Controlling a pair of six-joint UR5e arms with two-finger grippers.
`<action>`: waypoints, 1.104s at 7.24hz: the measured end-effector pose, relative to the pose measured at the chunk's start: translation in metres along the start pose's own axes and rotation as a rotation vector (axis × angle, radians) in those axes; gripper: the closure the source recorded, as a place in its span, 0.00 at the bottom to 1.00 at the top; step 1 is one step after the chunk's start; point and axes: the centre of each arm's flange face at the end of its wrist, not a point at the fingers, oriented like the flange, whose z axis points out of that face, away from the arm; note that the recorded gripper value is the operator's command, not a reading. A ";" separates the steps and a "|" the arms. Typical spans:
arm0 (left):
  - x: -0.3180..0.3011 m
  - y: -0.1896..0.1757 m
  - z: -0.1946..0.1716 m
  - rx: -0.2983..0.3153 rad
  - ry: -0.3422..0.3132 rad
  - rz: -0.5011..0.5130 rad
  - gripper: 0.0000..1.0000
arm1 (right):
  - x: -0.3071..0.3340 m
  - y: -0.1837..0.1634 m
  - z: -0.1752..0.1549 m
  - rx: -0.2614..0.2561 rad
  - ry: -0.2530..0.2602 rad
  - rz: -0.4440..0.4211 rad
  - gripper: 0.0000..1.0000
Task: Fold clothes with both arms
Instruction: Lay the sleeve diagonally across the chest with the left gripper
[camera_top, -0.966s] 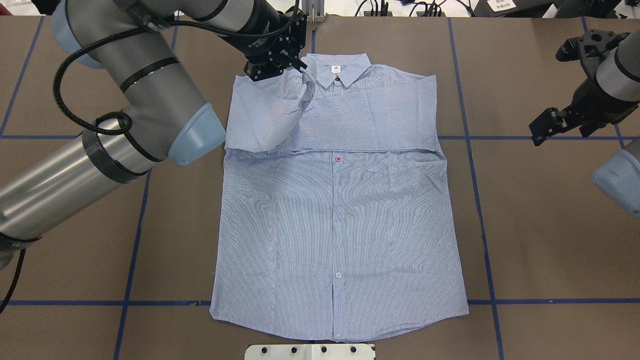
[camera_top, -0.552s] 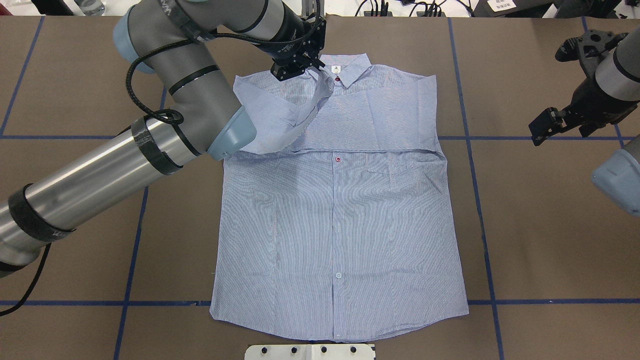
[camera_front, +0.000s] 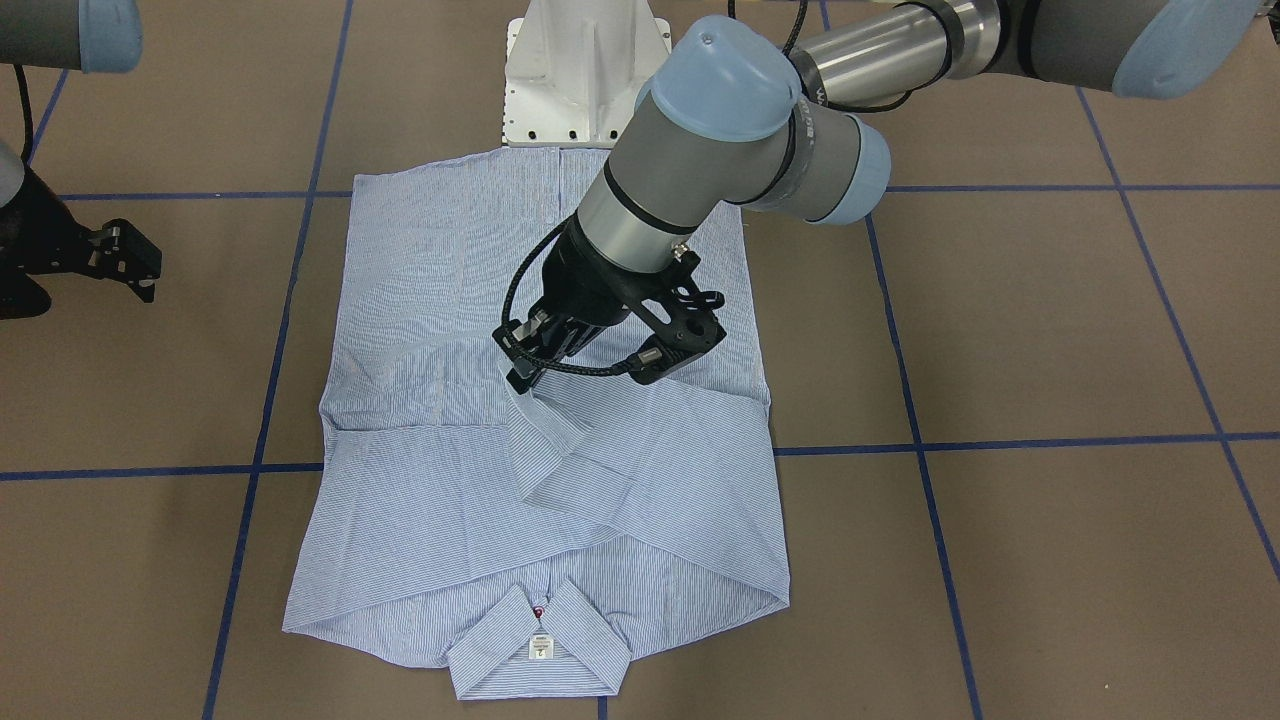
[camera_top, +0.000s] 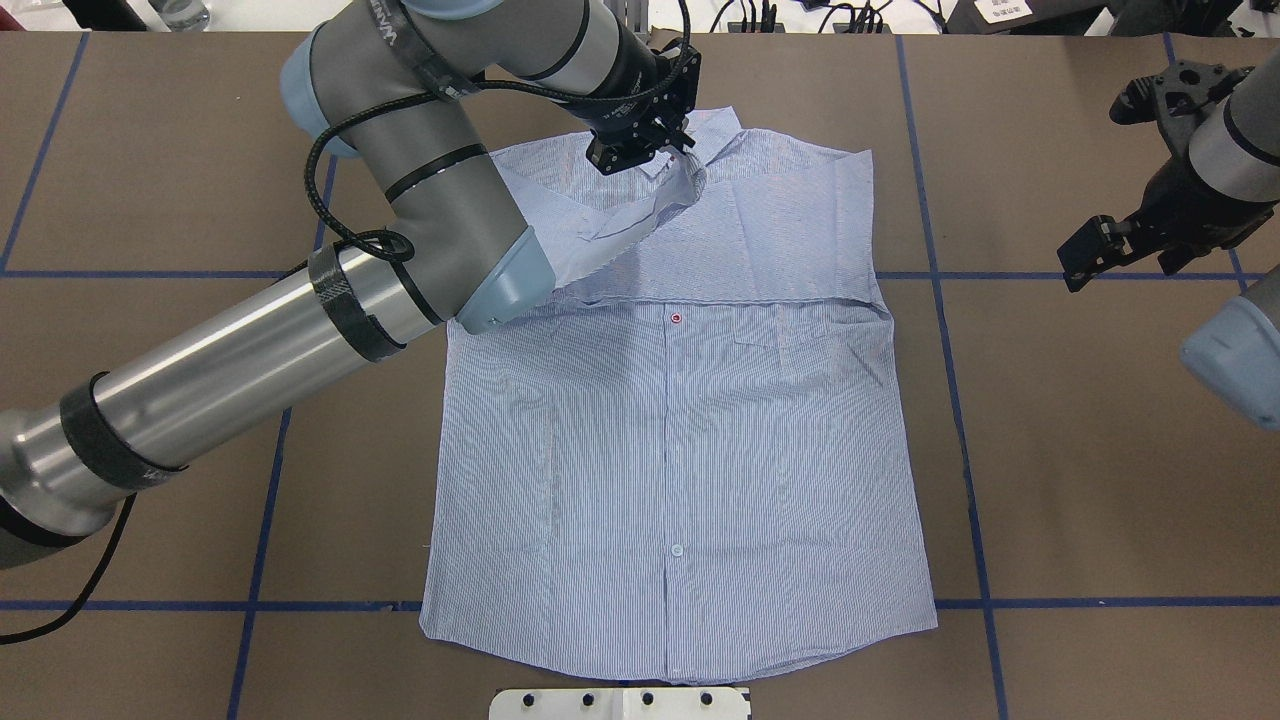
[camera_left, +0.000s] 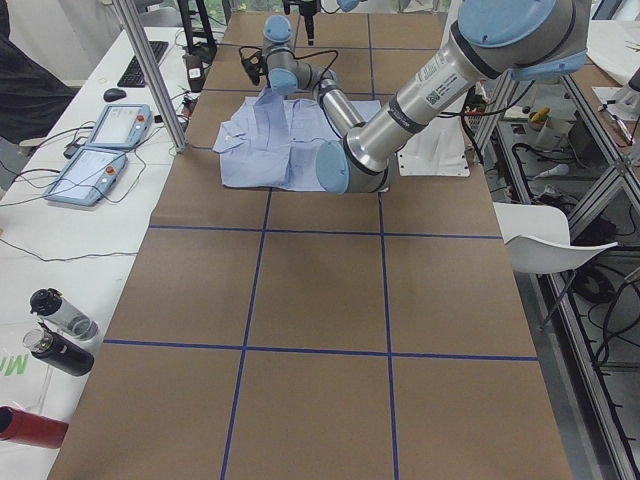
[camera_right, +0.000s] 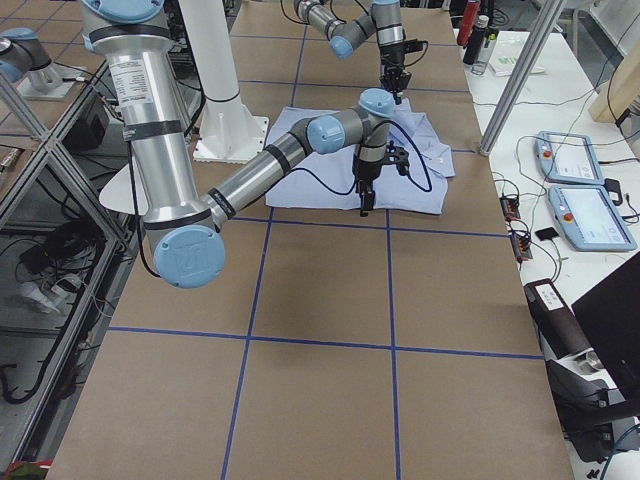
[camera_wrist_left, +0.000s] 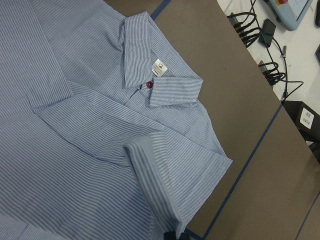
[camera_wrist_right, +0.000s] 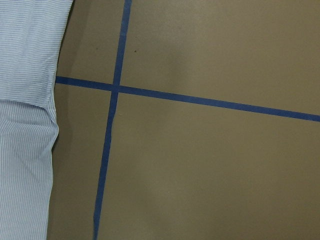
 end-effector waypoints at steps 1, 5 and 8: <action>0.002 0.003 -0.001 -0.003 0.003 0.003 1.00 | 0.001 -0.001 0.002 -0.002 0.001 0.001 0.00; 0.006 0.012 0.000 -0.019 0.019 0.019 1.00 | 0.001 -0.002 0.002 0.003 -0.001 0.000 0.00; -0.006 0.018 0.019 -0.039 0.024 0.034 1.00 | 0.001 -0.002 0.002 0.004 -0.001 0.000 0.00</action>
